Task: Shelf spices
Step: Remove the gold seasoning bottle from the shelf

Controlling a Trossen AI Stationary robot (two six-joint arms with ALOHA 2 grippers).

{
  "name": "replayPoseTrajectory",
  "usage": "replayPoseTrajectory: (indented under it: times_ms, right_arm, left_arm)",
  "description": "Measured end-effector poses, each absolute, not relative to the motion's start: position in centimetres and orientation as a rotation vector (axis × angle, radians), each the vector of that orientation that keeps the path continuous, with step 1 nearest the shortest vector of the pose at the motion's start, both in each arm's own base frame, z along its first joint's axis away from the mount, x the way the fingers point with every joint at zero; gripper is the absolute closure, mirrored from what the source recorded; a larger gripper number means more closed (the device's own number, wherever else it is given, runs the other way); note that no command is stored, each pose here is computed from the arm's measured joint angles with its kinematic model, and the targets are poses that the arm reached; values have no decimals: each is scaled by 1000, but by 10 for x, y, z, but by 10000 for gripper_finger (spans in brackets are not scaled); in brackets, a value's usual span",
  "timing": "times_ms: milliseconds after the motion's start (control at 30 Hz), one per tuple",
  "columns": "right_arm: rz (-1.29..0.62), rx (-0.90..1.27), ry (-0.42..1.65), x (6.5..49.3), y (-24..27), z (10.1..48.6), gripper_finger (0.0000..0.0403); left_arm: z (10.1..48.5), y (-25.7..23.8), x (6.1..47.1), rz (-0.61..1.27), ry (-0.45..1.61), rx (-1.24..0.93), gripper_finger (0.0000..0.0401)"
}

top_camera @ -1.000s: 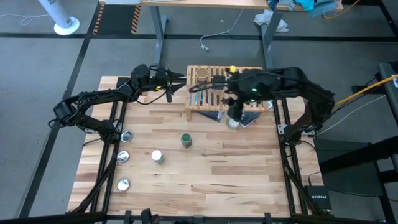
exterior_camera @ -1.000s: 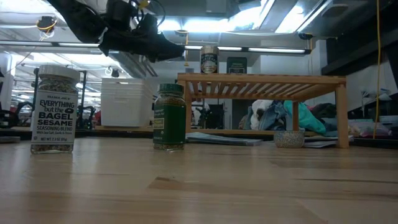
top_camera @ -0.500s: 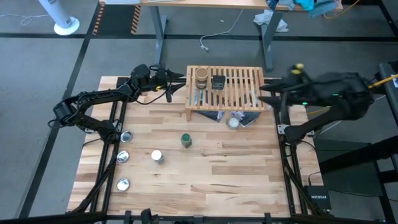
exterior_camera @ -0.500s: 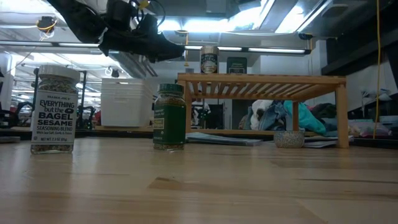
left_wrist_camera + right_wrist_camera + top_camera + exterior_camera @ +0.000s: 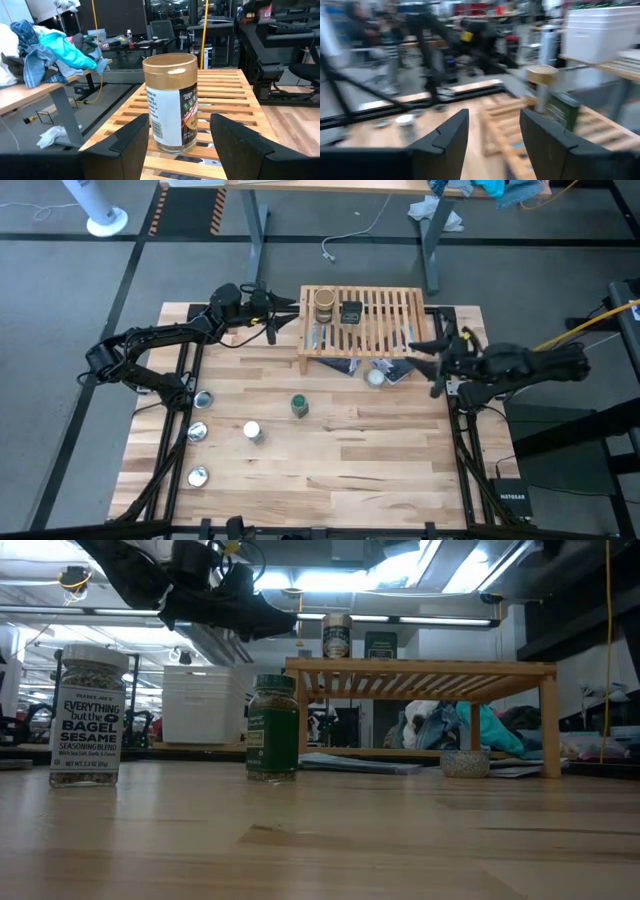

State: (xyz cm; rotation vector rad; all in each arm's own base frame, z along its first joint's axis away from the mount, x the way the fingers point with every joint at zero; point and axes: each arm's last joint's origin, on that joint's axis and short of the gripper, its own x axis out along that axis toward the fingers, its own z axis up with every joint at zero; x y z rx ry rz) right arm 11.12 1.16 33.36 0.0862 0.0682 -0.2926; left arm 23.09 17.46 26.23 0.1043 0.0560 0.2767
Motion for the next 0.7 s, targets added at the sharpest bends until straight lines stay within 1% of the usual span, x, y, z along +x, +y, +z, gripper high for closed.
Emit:
replayPoseTrajectory:
  times_ms: [100, 300, 400, 533, 700]
  right_arm:
    - [-376, 67, 75, 113, 10, 306, 221]
    - [-384, 63, 51, 118, 11, 277, 221]
    - [-404, 49, 71, 119, 11, 268, 221]
    - [-469, -24, 115, 120, 9, 261, 221]
    - [-472, -36, 128, 119, 9, 260, 221]
  left_arm:
    - [262, 175, 231, 277, 54, 93, 198]
    - [262, 175, 231, 276, 56, 107, 198]
    - [262, 175, 231, 277, 57, 112, 198]
    - [262, 175, 230, 278, 65, 128, 198]
    - [252, 179, 232, 238, 118, 109, 198]
